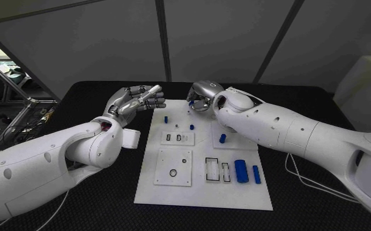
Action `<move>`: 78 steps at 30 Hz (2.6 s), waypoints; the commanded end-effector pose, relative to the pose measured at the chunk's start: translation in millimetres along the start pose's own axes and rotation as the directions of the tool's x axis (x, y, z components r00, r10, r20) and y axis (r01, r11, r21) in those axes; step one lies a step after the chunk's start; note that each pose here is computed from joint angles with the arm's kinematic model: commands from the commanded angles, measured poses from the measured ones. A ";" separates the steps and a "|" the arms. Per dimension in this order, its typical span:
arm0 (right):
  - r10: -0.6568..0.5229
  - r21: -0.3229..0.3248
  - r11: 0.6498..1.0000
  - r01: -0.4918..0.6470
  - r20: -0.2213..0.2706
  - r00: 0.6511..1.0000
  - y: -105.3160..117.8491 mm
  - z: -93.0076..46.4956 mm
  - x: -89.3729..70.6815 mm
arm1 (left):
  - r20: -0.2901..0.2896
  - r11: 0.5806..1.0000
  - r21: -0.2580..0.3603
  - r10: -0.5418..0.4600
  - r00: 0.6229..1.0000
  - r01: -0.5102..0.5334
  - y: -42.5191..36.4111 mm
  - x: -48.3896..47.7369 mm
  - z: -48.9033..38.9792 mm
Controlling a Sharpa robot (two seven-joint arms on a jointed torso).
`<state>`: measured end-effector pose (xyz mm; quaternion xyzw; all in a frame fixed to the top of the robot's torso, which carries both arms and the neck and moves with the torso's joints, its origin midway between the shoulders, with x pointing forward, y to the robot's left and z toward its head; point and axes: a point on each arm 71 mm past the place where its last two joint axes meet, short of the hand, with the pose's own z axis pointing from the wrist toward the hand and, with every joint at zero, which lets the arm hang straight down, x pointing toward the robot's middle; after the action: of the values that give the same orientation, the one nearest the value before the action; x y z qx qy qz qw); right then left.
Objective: Assemble the parts on the task board
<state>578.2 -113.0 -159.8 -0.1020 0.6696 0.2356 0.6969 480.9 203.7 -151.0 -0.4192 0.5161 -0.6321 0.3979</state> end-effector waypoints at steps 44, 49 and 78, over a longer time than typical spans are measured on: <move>0.213 0.312 0.930 -0.191 -0.037 0.976 -95.6 -90.2 -34.5 | -0.019 1.000 -0.014 -0.002 1.000 0.001 0.1 -4.0 0.0; 0.207 0.335 0.926 -0.176 -0.057 0.977 -98.2 -88.3 -31.9 | -0.019 1.000 -0.015 -0.002 1.000 0.002 0.7 -3.7 0.4; 0.205 0.367 0.917 -0.156 -0.100 0.974 -97.8 -71.8 -20.6 | -0.018 1.000 -0.016 -0.002 1.000 0.002 1.9 -3.9 2.0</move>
<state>559.7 -235.1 -163.2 0.0740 0.7516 0.1681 0.6336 484.3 208.0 -154.6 -0.4230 0.5241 -0.6268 0.3918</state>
